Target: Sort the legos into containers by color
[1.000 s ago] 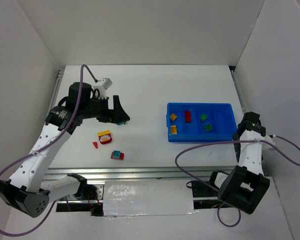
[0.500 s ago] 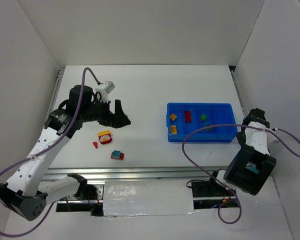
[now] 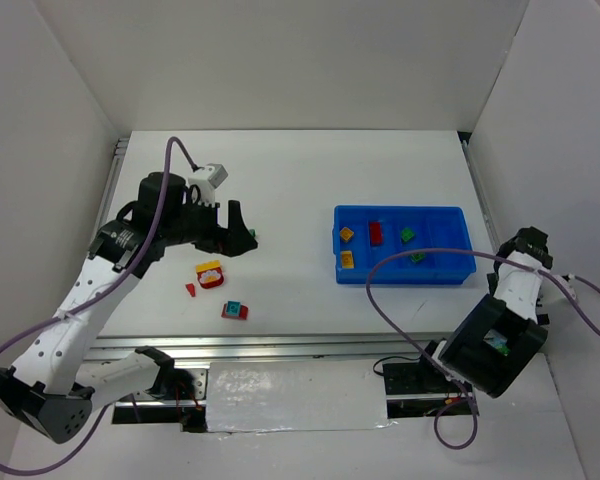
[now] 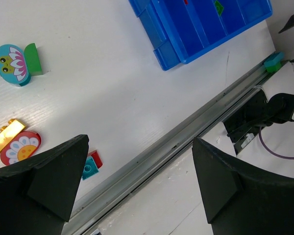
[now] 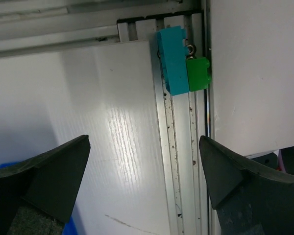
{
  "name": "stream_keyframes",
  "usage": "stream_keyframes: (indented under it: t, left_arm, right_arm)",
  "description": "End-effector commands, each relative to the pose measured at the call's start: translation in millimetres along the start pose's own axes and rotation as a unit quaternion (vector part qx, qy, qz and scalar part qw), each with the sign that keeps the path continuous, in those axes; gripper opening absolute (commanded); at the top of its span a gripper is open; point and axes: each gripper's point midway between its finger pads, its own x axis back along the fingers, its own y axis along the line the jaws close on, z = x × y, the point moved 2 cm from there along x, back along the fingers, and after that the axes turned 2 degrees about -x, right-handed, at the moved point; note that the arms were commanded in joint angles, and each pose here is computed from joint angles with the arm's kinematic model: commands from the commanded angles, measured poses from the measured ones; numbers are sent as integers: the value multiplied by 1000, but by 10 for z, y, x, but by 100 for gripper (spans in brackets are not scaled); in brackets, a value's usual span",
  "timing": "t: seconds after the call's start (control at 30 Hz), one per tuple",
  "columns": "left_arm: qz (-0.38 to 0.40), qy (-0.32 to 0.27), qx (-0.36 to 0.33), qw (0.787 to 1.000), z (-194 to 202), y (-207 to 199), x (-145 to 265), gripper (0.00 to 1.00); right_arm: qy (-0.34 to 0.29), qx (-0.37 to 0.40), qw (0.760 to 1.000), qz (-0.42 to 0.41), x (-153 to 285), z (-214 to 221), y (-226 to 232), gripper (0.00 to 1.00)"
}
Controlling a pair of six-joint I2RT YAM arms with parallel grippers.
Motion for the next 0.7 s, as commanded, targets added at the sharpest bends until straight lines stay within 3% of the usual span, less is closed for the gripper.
stream_keyframes:
  t: [0.0,0.07,0.2,0.3,0.53,0.67]
  left_arm:
    - [-3,0,-6,1000,-49,17,-69,99]
    - [0,2,-4,1000,-63,18,-109,100]
    - [4,4,-2,1000,-87,9,-141,99]
    - [4,-2,-4,1000,-96,10,-139,100]
    - [-1,-10,-12,1000,-88,35,-121,100]
    - [1,-10,-14,1000,-91,34,-144,99]
  right_arm:
    - [-35,-82,995,42,66,-110,-270,100]
    - [-8,-137,987,89,-29,-116,-479,100]
    - [42,-121,983,128,-183,-55,-563,100]
    - [67,-140,979,129,-290,-53,-623,100]
    - [71,-79,992,72,-387,-206,-395,99]
    - [78,-76,990,89,-494,-148,-389,99]
